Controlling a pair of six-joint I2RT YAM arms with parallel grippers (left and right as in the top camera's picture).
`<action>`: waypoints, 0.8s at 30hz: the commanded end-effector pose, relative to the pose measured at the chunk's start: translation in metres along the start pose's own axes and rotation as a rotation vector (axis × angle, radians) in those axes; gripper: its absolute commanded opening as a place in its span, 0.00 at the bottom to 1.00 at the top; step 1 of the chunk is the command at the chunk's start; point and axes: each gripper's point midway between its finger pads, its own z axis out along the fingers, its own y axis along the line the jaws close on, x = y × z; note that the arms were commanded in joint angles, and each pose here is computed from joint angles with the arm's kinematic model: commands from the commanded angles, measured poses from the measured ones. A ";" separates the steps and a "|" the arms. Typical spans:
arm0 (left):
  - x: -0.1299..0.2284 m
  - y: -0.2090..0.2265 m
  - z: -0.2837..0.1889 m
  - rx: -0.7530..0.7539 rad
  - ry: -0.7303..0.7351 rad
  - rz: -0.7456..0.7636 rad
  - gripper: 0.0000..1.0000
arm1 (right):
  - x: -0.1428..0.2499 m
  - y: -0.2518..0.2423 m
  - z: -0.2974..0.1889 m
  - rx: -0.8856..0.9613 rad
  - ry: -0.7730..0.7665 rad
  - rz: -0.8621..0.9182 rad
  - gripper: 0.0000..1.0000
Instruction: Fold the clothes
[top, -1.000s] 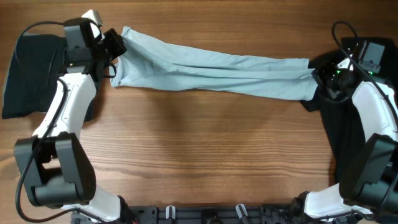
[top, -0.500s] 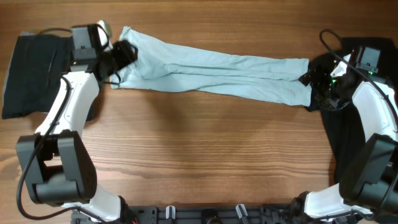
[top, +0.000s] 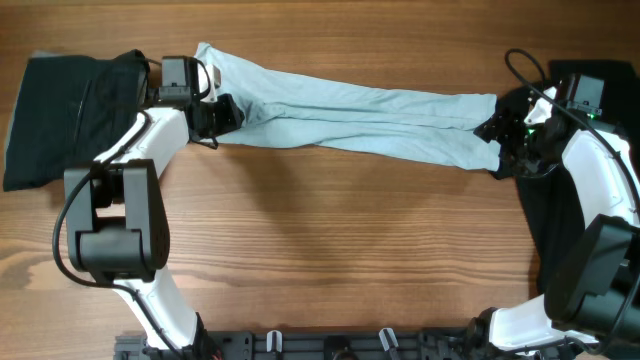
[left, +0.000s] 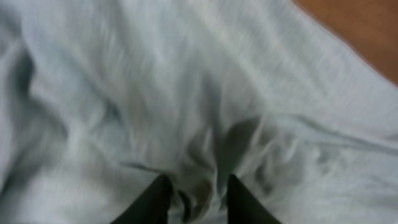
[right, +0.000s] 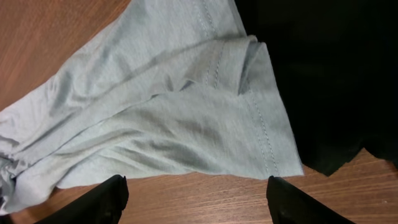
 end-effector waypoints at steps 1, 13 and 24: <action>-0.003 -0.015 0.004 0.044 -0.013 0.032 0.10 | -0.003 0.004 0.002 -0.013 0.002 -0.011 0.75; -0.062 -0.068 -0.003 0.198 -0.270 0.027 0.04 | -0.009 0.006 0.002 -0.022 -0.023 -0.016 0.74; -0.057 -0.087 0.000 0.204 -0.276 0.064 0.77 | -0.011 0.007 0.002 -0.025 -0.029 -0.018 0.73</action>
